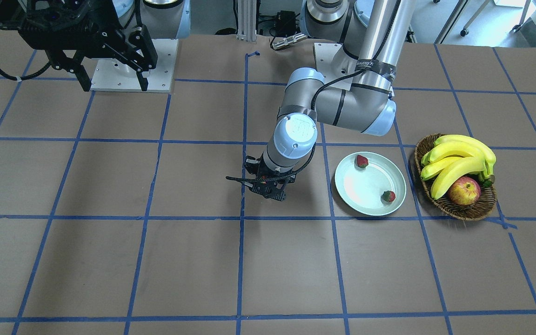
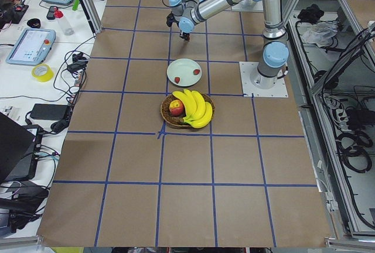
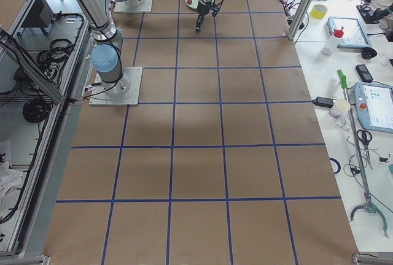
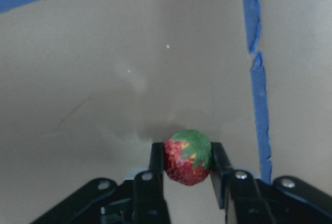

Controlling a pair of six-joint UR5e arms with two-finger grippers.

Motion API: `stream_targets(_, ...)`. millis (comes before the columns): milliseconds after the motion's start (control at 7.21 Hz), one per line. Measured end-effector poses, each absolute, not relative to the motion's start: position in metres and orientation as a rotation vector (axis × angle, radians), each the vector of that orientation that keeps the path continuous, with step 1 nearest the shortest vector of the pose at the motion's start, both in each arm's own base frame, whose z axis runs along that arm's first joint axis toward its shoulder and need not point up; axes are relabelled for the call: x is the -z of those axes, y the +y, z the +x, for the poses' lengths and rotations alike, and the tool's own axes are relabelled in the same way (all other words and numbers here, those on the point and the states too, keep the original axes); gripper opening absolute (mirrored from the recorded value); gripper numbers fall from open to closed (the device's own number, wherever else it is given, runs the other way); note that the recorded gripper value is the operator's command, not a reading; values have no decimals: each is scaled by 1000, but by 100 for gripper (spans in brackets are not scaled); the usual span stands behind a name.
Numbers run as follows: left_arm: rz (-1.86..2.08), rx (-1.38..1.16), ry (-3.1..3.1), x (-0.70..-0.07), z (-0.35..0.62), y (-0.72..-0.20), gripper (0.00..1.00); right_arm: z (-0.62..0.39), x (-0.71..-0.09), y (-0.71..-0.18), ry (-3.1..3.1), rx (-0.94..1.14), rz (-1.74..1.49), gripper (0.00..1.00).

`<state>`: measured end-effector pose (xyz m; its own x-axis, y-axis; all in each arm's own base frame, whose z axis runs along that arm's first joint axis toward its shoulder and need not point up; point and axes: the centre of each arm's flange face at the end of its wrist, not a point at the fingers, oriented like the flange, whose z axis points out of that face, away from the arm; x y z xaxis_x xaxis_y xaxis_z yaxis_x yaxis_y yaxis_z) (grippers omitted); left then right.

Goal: Collect all strawberries into plate
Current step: 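Carry the strawberry to the plate and release it with the left gripper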

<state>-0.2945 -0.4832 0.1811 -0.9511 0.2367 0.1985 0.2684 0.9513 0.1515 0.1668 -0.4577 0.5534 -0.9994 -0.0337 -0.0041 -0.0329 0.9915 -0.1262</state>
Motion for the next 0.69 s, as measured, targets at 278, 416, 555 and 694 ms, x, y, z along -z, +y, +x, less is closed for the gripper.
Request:
stream_targets(278, -320, 222, -2939, -218, -275, -514, 0, 167, -553, -458, 3128, 198, -52, 100)
stream_targets(416, -233, 226, -2957, -240, -239, -540, 0, 167, -553, -458, 3128, 197, -52, 100)
stream_targets(555, -162, 231, -2983, -258, -191, -561, 0, 167, -553, -458, 3128, 197, -52, 100)
stream_targets(694, -150, 243, -3026, -268, -145, -572, 0, 167, -553, -458, 3128, 197, -53, 100)
